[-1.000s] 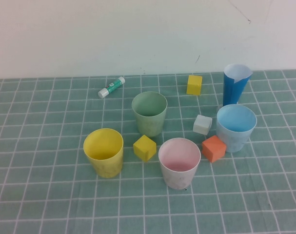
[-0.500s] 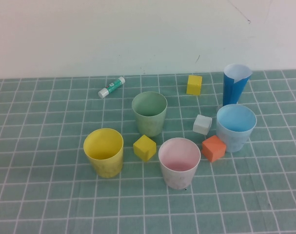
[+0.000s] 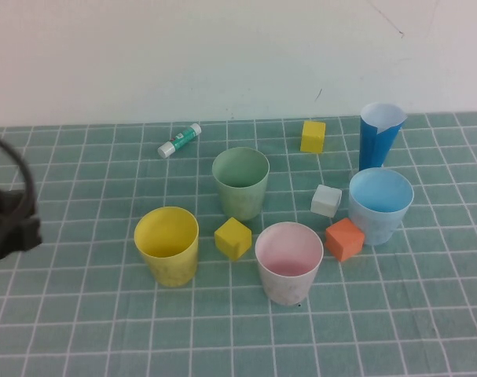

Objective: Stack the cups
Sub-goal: Pick up the yellow cup

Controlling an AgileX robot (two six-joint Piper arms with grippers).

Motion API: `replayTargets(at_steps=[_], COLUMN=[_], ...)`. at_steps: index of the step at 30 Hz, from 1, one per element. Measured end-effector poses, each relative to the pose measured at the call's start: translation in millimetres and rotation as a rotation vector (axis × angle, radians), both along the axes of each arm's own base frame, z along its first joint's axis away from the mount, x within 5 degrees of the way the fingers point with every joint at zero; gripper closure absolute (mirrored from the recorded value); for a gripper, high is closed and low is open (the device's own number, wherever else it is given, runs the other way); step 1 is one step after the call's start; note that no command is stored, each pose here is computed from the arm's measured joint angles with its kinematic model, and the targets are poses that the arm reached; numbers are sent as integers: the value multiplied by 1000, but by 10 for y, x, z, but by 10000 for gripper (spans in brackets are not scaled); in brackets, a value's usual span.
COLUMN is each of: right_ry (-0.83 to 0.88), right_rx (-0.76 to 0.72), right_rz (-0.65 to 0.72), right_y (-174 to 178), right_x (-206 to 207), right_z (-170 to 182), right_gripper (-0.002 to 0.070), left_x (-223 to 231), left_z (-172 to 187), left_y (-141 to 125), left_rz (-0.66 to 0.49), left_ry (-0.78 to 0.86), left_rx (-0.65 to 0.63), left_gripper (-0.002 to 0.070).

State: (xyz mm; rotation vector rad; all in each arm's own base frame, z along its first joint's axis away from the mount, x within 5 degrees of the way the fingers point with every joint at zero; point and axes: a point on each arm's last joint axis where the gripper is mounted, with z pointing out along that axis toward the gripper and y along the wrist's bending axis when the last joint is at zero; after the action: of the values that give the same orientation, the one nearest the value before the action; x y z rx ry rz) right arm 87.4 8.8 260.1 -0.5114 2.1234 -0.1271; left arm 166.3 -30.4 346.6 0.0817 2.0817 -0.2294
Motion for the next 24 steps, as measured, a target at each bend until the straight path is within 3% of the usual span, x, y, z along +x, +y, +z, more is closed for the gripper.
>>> replayTargets(at_steps=[4,6,12,24], right_ry=[18,11,4,-3], right_rx=[16,19,20,18], right_rz=[9,9,10,9], right_y=[14,15,16,14], right_x=[38,42,46,50], right_z=[-20,-15,-10,-4], right_gripper=[679,679,679,679], left_x=[328,481,964,1594], left_z=[-56,-77,-272,-669], left_y=[-97,-150,-311,-444], left_rz=[-50,-104,-233,-329], left_ry=[114,154,310,447], left_rx=[2,26,44,78], left_gripper=[160,115,85,83])
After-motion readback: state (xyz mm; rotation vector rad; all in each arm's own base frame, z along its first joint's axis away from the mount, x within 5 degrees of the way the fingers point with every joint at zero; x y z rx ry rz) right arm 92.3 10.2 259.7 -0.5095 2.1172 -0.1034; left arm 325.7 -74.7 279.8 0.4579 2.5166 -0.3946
